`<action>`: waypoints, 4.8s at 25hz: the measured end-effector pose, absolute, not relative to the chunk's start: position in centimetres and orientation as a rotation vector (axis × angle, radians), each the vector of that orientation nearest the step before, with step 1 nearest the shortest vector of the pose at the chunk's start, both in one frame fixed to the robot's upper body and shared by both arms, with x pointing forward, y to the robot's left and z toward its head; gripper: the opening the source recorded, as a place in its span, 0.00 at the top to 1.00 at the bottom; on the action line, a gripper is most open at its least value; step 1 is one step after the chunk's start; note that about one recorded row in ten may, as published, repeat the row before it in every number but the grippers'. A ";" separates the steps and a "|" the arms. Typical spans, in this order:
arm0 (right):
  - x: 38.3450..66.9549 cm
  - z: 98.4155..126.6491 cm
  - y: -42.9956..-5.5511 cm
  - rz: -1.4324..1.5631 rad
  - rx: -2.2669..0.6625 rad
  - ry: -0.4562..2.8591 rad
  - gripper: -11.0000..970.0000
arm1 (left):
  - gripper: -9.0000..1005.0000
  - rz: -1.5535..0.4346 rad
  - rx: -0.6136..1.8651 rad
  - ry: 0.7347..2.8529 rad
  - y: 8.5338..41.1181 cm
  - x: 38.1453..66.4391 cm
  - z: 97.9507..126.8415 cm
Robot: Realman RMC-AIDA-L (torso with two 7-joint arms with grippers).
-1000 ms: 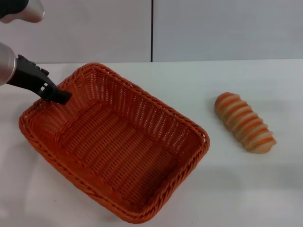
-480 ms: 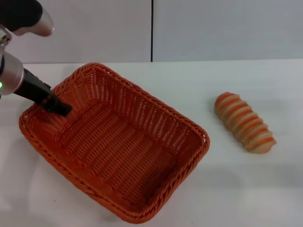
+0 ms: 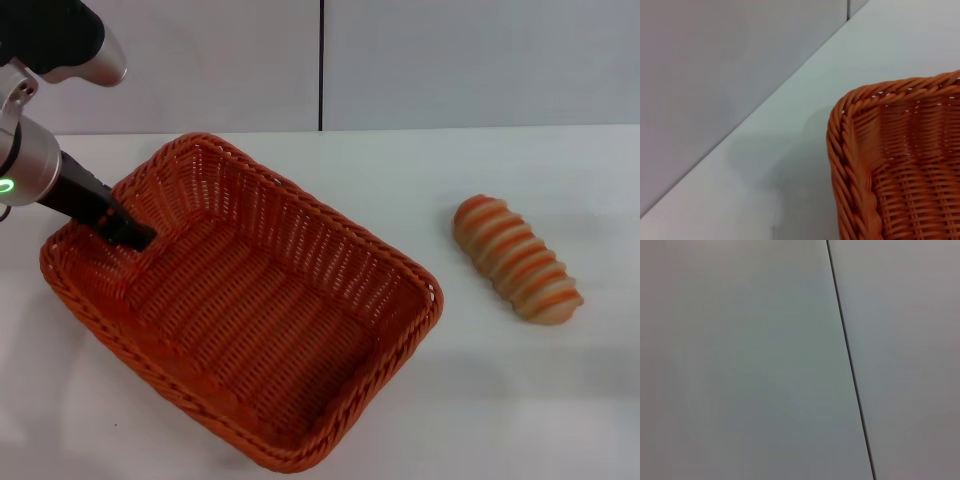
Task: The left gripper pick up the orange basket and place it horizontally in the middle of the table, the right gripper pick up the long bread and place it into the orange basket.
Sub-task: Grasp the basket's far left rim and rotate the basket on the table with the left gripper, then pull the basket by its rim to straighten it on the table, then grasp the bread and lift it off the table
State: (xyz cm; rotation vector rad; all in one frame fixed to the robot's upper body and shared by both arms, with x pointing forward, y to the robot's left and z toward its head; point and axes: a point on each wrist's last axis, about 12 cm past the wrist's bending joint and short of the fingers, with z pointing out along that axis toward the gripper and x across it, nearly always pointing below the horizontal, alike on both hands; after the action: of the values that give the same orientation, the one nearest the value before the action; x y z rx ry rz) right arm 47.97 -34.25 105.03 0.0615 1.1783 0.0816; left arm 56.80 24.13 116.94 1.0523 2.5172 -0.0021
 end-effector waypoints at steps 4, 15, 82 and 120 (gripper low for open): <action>47.9 105.0 -34.3 0.081 0.062 1.181 0.31 | 0.35 -0.002 1.058 2.512 24.1 56.8 117.0; 48.1 104.9 -34.3 0.077 0.064 1.191 0.32 | 0.68 -0.004 1.061 2.507 23.8 56.9 116.9; 51.2 106.0 -33.0 0.135 0.002 1.197 0.34 | 0.83 -0.517 0.045 2.570 30.9 48.7 114.6; 51.4 105.7 -33.6 0.112 0.008 1.234 0.35 | 0.27 -0.655 0.295 1.770 37.6 51.1 115.6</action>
State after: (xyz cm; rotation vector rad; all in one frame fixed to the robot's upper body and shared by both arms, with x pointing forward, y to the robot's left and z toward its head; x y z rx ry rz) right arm 51.41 -33.56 105.68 0.0083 1.2337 0.1117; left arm 51.10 37.58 115.57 0.2952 1.7705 -0.6548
